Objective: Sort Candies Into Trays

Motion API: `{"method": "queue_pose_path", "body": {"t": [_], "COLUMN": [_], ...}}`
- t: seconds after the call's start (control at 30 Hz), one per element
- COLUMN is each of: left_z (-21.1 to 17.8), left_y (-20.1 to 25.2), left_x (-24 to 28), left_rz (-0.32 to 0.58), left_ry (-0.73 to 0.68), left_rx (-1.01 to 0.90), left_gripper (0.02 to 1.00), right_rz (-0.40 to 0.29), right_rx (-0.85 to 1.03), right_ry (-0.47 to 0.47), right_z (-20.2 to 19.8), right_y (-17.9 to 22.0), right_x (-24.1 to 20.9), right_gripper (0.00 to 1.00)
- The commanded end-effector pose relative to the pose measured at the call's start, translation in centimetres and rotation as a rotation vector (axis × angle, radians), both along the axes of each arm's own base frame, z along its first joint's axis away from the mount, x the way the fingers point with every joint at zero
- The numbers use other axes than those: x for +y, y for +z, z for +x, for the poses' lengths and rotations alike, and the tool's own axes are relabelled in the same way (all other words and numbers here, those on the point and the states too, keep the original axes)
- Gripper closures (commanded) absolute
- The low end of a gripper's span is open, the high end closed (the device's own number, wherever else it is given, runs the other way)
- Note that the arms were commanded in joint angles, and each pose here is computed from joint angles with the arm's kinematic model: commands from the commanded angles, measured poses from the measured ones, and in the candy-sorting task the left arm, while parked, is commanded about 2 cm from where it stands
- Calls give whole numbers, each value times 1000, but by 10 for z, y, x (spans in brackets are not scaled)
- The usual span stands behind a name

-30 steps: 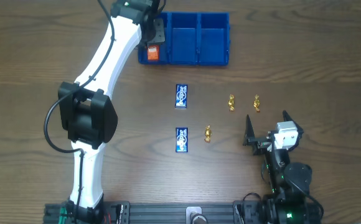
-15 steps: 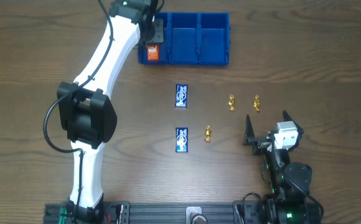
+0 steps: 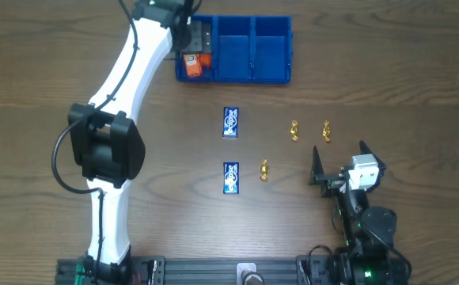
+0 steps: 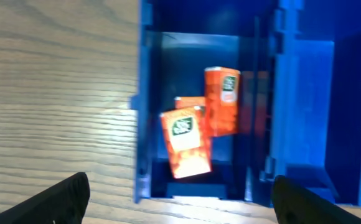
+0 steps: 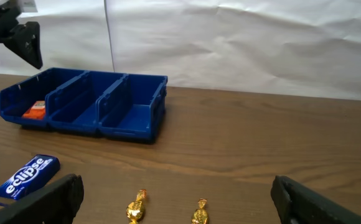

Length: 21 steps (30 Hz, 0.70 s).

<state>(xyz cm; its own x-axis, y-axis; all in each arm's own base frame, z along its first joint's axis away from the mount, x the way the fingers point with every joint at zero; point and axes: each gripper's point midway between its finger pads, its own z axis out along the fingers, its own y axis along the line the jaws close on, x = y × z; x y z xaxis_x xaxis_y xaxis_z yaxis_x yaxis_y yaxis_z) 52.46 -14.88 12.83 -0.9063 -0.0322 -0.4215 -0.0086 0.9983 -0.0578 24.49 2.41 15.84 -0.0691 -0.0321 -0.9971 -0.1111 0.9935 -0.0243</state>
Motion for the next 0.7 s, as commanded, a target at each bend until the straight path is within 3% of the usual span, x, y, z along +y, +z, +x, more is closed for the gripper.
{"method": "queue_pose_path", "body": {"t": [0.03, 0.2, 0.33, 0.5, 0.7], "left_z": [-8, -53, -106, -180, -244], "left_y": [109, 192, 229, 247, 227], "left_x": [29, 55, 72, 94, 119], "left_rz": [-76, -97, -102, -109, -131], "left_ry": [51, 42, 33, 13, 0], "left_rx": [-237, -514, -708, -970, -1181], "left_gripper": [51, 25, 18, 18, 23], "right_rz": [-11, -11, -11, -11, -11], "right_rx": [1, 1, 1, 1, 1], "right_ry": [12, 12, 12, 12, 12], "right_z": [0, 0, 0, 0, 0], "right_y": [-1, -1, -1, -1, -1], "right_x": [2, 2, 2, 2, 2], "right_gripper": [3, 3, 3, 3, 3]}}
